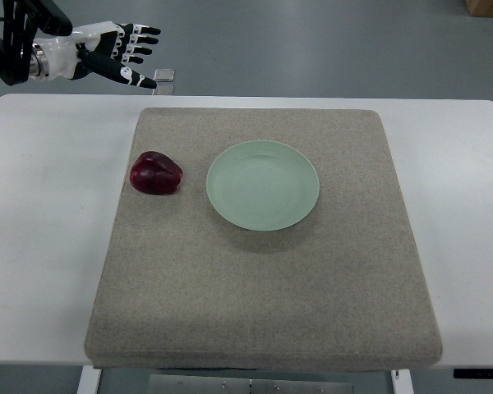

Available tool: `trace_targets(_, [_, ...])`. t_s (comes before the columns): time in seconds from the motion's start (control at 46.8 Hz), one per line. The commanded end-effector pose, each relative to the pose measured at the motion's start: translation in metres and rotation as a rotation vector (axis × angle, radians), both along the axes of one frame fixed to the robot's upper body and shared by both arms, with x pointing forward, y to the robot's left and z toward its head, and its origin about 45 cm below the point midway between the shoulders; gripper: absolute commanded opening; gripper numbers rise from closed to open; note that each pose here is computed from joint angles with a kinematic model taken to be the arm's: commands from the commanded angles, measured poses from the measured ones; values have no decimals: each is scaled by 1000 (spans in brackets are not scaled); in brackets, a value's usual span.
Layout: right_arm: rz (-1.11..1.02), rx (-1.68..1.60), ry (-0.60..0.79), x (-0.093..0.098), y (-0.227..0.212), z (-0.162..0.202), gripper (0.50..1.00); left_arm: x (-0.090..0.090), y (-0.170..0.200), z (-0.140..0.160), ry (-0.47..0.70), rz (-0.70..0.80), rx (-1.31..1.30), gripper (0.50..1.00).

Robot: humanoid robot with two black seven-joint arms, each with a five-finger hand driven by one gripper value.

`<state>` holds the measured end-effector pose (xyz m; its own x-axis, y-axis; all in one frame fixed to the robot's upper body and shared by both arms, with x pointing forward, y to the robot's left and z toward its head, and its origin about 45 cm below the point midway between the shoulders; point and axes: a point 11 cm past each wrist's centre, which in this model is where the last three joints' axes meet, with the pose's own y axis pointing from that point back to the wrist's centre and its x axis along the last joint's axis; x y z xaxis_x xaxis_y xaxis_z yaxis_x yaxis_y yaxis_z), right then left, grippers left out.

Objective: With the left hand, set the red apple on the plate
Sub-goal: 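Lower the left hand beside the red apple and close fingers around it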

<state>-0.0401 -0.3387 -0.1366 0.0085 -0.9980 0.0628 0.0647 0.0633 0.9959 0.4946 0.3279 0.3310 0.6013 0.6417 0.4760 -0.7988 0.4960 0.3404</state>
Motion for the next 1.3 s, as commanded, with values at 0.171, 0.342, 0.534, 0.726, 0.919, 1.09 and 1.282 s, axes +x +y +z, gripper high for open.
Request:
trace_targets(0.171, [0, 0, 1, -1, 0, 0, 930, -39, -5, 8, -112, -233, 335, 996])
trace_targets(0.342, [0, 0, 1, -1, 0, 0, 928, -59, -12, -16, -178, -360, 504, 994])
trace_targets(0.534, [0, 0, 1, 0, 0, 0, 928, -79, -20, -51, -260, -434, 622, 994])
trace_targets(0.726, [0, 0, 0, 0, 0, 0, 930, -85, -25, -68, -248, -460, 637, 994])
trace_targets(0.919, [0, 0, 0, 0, 0, 0, 928, -86, -27, -77, -240, -473, 654, 981])
trace_targets(1.09, [0, 0, 0, 0, 0, 0, 930, -83, -31, -76, -283, -464, 662, 911])
trace_targets(1.282, [0, 0, 0, 0, 0, 0, 930, -86, -33, -83, -274, -482, 672, 649])
